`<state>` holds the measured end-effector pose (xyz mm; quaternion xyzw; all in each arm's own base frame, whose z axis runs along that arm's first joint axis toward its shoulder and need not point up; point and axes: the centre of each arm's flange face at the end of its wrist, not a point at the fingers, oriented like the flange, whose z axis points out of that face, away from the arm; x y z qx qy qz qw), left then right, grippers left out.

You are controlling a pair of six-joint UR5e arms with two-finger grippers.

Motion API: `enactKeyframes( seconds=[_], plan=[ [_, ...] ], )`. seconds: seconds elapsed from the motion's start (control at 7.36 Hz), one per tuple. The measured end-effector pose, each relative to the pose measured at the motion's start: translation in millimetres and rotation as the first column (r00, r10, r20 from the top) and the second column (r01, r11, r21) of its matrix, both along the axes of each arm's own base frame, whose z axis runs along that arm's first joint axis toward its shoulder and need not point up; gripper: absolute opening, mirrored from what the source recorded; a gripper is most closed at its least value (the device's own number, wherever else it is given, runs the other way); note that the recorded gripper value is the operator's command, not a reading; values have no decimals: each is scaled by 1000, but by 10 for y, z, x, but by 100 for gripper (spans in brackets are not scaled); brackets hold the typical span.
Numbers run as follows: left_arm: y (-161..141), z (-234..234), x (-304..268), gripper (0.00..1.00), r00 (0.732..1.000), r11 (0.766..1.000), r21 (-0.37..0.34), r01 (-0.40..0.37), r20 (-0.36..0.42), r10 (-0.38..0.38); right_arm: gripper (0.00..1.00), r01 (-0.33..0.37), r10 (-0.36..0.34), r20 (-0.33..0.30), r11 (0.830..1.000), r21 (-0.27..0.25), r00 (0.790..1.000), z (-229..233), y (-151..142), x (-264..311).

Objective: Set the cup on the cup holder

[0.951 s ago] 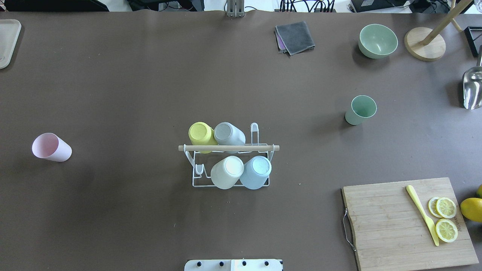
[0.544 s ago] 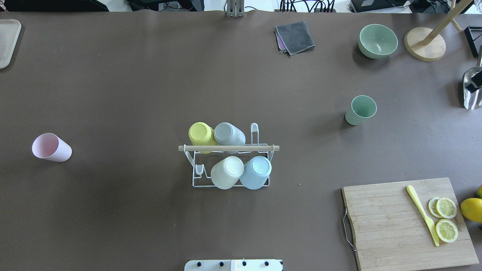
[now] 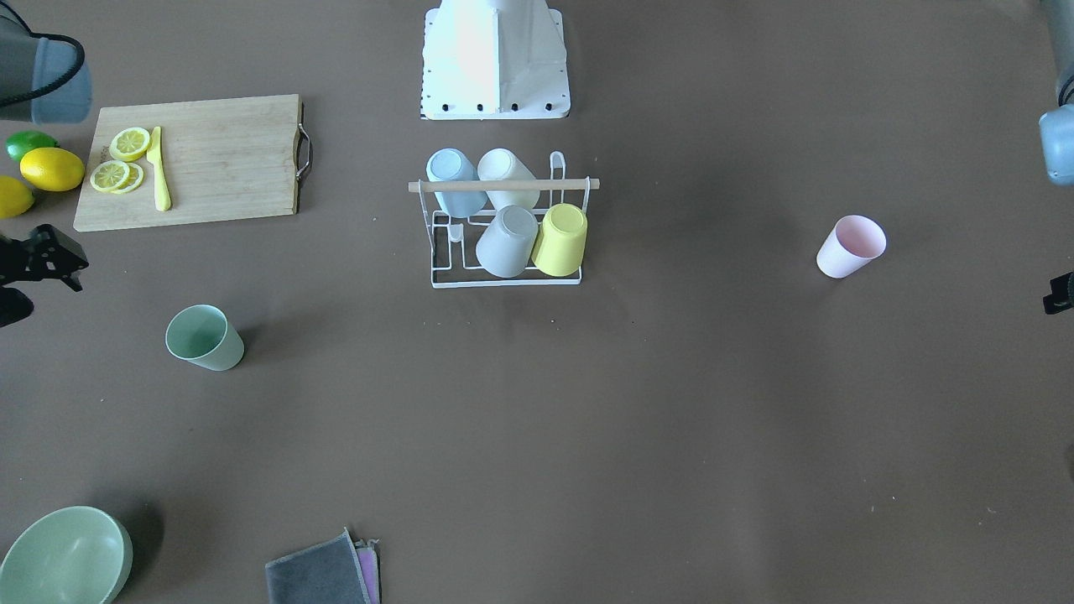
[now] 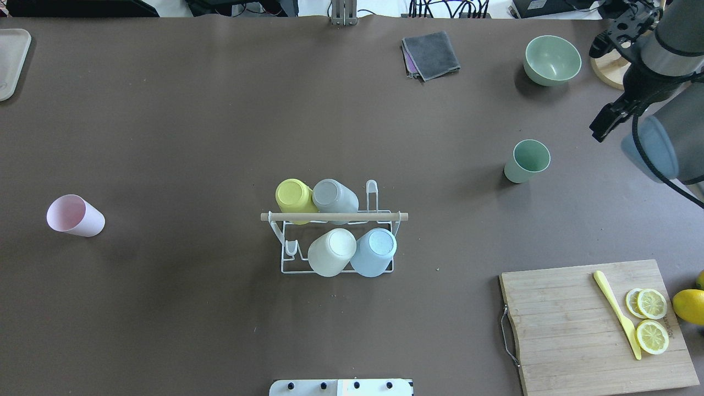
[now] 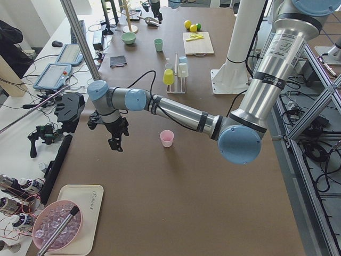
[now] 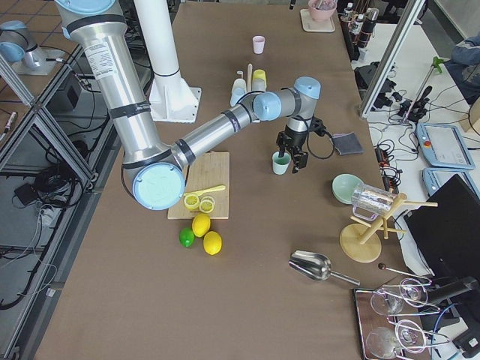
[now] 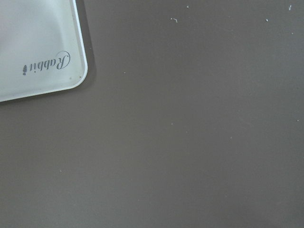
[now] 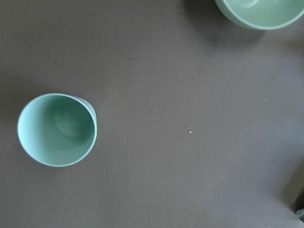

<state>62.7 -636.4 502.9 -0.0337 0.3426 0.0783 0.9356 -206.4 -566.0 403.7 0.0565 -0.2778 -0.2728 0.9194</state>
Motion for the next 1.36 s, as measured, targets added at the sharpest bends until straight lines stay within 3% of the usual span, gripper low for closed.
enactKeyframes(
  seconds=[0.27,0.68,0.95,1.36],
  plan=[
    [79,-177,927,98,998,995,-73,-70,-3,70,100,63,-62,-37,998,12,997,-256,-144,-501],
    [273,-382,1821,98,984,975,-142,-172,13,176,100,171,-174,-99,984,-40,980,-694,-789,-1244],
    [316,-304,1970,98,962,955,-118,-271,2,273,100,269,-274,-163,962,-52,948,-790,-984,-1772],
    [259,-36,2224,98,914,905,-141,-402,-10,405,100,426,-425,-254,903,-54,869,-809,-1083,-2342]
  ],
)
